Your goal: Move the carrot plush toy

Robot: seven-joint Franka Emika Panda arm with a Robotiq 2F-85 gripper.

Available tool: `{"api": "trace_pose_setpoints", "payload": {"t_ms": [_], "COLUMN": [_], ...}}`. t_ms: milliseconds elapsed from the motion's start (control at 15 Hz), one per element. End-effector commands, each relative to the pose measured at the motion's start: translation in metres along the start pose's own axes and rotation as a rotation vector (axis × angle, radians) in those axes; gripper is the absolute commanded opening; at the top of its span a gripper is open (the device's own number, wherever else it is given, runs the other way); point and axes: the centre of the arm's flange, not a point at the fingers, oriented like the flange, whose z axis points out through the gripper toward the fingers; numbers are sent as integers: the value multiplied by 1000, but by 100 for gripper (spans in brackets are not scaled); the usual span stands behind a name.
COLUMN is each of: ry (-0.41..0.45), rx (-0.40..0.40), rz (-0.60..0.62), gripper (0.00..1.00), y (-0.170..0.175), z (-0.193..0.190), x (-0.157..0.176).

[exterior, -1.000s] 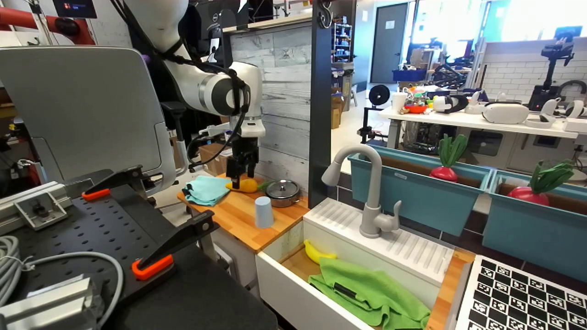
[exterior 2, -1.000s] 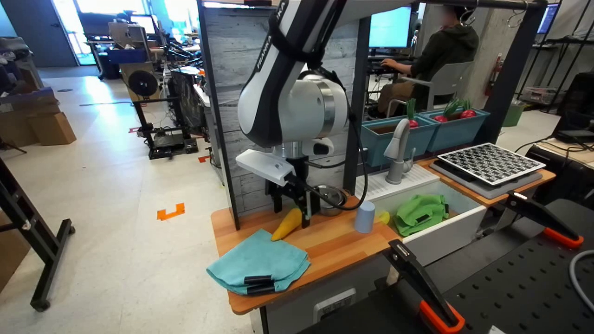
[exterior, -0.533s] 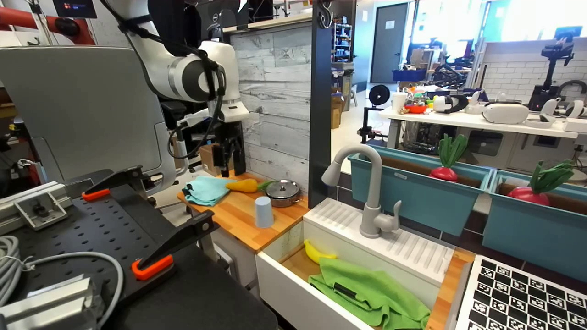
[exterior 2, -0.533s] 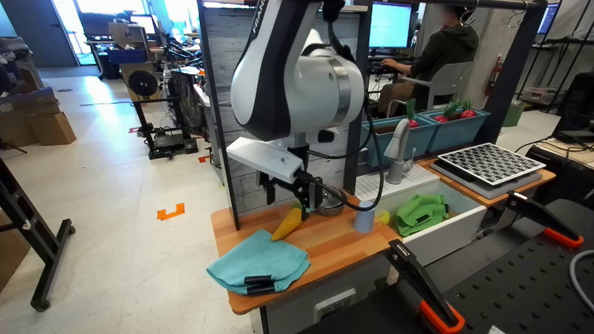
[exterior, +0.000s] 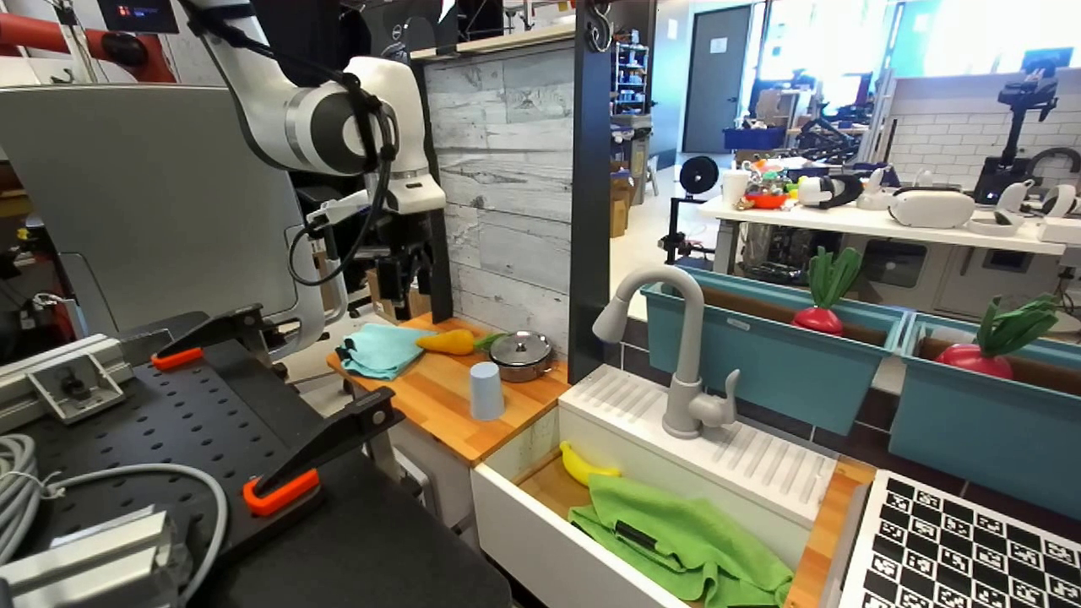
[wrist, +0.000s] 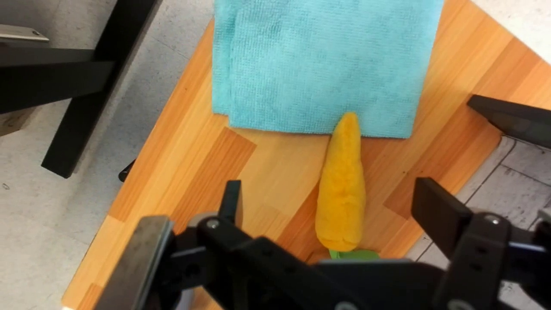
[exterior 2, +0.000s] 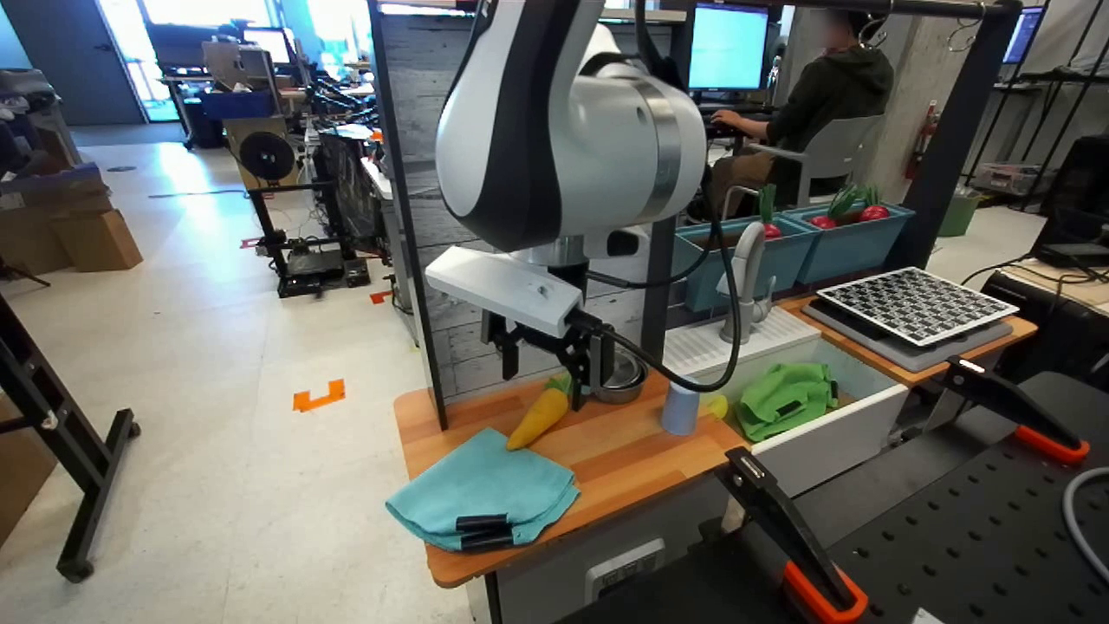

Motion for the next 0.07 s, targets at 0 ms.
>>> {"api": "trace_pose_setpoints", "payload": {"t_ms": [0], "ry": [0], "rx": [-1], "rz": [0], "gripper": [100], "y": [0], "z": [0], "x": [0]}}
